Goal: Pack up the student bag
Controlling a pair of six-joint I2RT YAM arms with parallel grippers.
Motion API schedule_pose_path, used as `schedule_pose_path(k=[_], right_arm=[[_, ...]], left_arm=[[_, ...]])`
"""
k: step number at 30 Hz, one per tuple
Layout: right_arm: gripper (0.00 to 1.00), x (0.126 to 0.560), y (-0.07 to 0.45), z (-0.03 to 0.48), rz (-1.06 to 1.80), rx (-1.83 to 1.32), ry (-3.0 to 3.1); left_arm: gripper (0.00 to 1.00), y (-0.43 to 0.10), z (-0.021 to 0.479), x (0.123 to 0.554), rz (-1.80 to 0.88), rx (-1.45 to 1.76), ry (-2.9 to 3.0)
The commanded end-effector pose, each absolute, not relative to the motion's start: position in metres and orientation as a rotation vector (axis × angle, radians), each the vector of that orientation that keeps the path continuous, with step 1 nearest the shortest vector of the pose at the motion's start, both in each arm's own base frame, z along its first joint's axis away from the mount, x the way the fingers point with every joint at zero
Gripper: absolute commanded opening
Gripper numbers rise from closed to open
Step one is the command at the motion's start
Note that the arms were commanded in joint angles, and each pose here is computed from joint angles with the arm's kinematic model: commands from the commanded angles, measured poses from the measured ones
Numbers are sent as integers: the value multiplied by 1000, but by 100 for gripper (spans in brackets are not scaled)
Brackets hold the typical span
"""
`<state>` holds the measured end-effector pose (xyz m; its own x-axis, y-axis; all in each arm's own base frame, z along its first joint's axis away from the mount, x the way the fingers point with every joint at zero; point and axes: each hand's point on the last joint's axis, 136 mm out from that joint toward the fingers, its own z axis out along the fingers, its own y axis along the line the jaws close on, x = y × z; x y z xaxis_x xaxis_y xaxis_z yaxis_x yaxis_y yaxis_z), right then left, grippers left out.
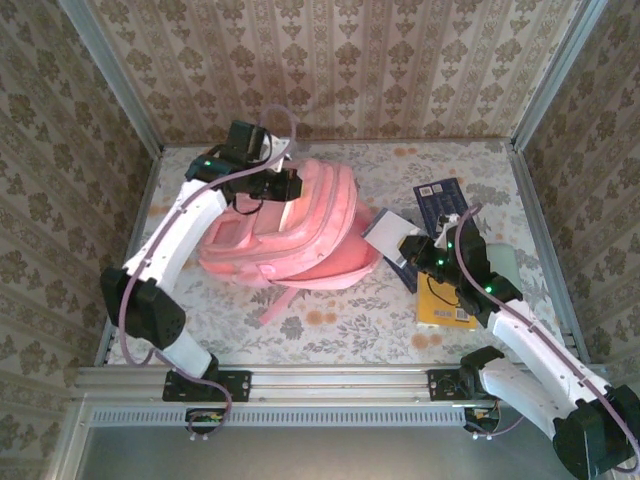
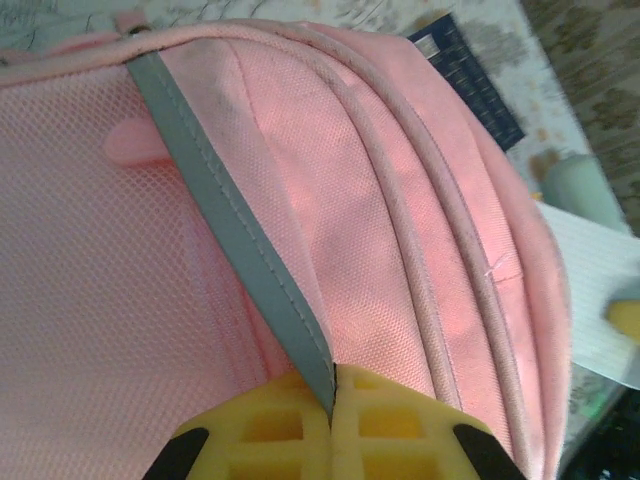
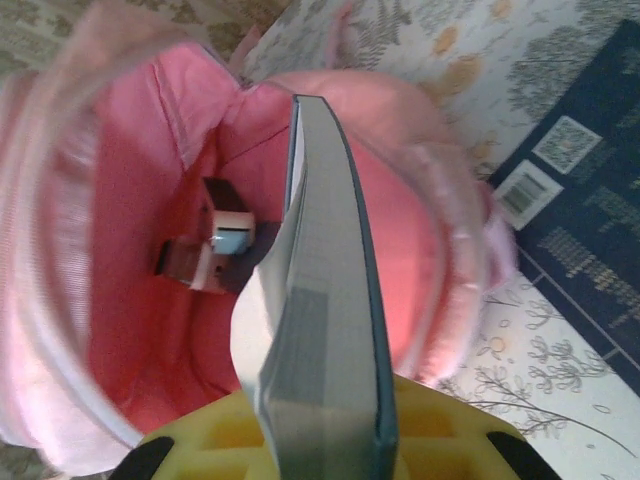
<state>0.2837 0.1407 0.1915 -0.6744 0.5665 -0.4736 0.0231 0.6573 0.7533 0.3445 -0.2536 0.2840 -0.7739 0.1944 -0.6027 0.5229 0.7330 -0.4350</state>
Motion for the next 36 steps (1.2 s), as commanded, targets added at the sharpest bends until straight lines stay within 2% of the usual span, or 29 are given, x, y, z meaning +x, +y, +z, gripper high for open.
schedule_pose_path(k=[1, 7, 14, 19, 23, 27, 31, 32, 36], right_arm=[[0, 282, 168, 228, 1089, 257, 2115], [0, 276, 198, 241, 1294, 130, 2094], [1, 284, 234, 253, 1474, 63, 2118], [1, 303, 268, 244, 1487, 58, 2206], [1, 326, 304, 214, 1492, 49, 2308], [8, 346, 344, 195, 1606, 75, 2331], [20, 361, 382, 173, 1548, 97, 2394], [26, 362, 392, 169, 1536, 94, 2405], [69, 364, 412, 163, 1506, 74, 2422]], left_arm=[[0, -268, 352, 320, -999, 672, 2185], [0, -239, 379, 320, -1181, 579, 2072], [0, -241, 392, 301, -1322, 608, 1974], [0, -239, 396, 296, -1322, 607, 1953], [0, -238, 397, 298, -1333, 597, 1953], [0, -239, 398, 299, -1342, 600, 1943], [0, -238, 396, 301, -1349, 591, 1947], [0, -239, 396, 301, -1349, 591, 1947], [0, -237, 390, 306, -1338, 567, 1965]])
